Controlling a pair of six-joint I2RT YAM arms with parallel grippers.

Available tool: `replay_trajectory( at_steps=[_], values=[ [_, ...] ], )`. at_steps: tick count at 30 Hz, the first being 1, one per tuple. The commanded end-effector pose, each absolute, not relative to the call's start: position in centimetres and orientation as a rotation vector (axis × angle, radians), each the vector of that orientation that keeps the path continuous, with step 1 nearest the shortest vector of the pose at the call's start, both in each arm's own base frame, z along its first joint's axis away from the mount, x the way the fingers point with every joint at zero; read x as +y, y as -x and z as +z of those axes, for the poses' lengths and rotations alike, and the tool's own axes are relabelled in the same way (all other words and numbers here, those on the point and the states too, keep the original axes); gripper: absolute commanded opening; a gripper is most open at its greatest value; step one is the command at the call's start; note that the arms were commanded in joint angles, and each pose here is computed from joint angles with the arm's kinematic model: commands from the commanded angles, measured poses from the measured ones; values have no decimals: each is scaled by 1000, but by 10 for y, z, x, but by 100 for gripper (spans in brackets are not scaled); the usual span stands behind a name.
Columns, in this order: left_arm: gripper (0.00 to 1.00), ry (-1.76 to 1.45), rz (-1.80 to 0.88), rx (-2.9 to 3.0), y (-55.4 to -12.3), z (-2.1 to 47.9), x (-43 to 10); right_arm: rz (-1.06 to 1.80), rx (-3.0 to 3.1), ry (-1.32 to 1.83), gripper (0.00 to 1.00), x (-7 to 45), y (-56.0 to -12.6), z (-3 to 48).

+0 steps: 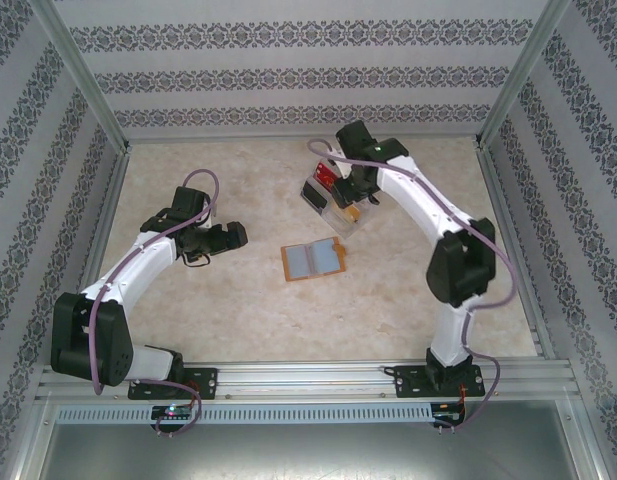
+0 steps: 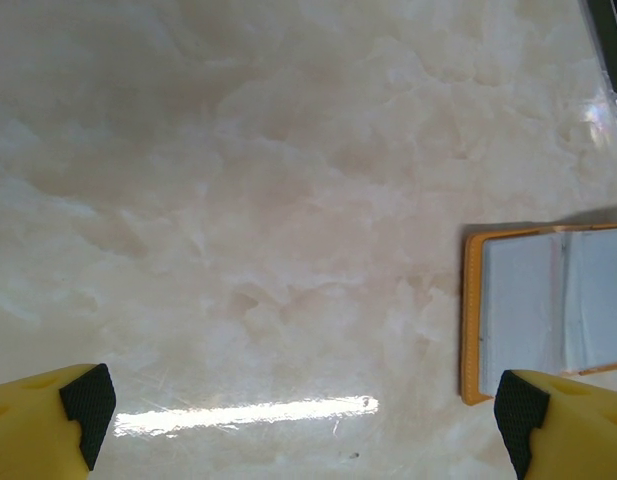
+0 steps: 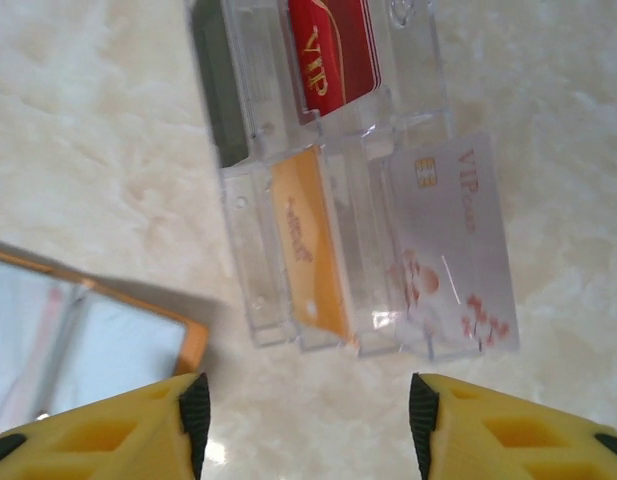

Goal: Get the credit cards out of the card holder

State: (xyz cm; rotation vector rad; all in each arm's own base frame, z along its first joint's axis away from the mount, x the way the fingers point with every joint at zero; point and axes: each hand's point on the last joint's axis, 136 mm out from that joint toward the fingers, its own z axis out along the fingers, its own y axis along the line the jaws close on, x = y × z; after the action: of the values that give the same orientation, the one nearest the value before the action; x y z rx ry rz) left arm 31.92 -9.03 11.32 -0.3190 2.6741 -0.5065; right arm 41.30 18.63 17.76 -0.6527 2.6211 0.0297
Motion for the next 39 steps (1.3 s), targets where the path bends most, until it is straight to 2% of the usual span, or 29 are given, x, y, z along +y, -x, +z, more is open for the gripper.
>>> replay_trajectory(
  at_steps=[1,5,9,15,26,31,39],
  values=[
    [99,315,-594,2655,-320,124,-98,136,2609,471,60,202,-392,184],
    [100,323,-635,2670,-320,120,-103,216,2679,320,62,207,-356,166],
    [100,344,-712,2680,-321,115,-113,339,2724,201,59,214,-320,147],
    [100,382,-829,2666,-326,113,-132,459,2755,115,48,232,-289,112],
    [100,348,-916,2677,-326,108,-181,335,2746,81,42,235,-306,58],
    [100,305,-903,2716,-324,102,-202,217,2743,127,43,229,-311,43],
    [85,320,-911,2772,-324,89,-225,213,2793,154,42,232,-305,21]
  ],
)
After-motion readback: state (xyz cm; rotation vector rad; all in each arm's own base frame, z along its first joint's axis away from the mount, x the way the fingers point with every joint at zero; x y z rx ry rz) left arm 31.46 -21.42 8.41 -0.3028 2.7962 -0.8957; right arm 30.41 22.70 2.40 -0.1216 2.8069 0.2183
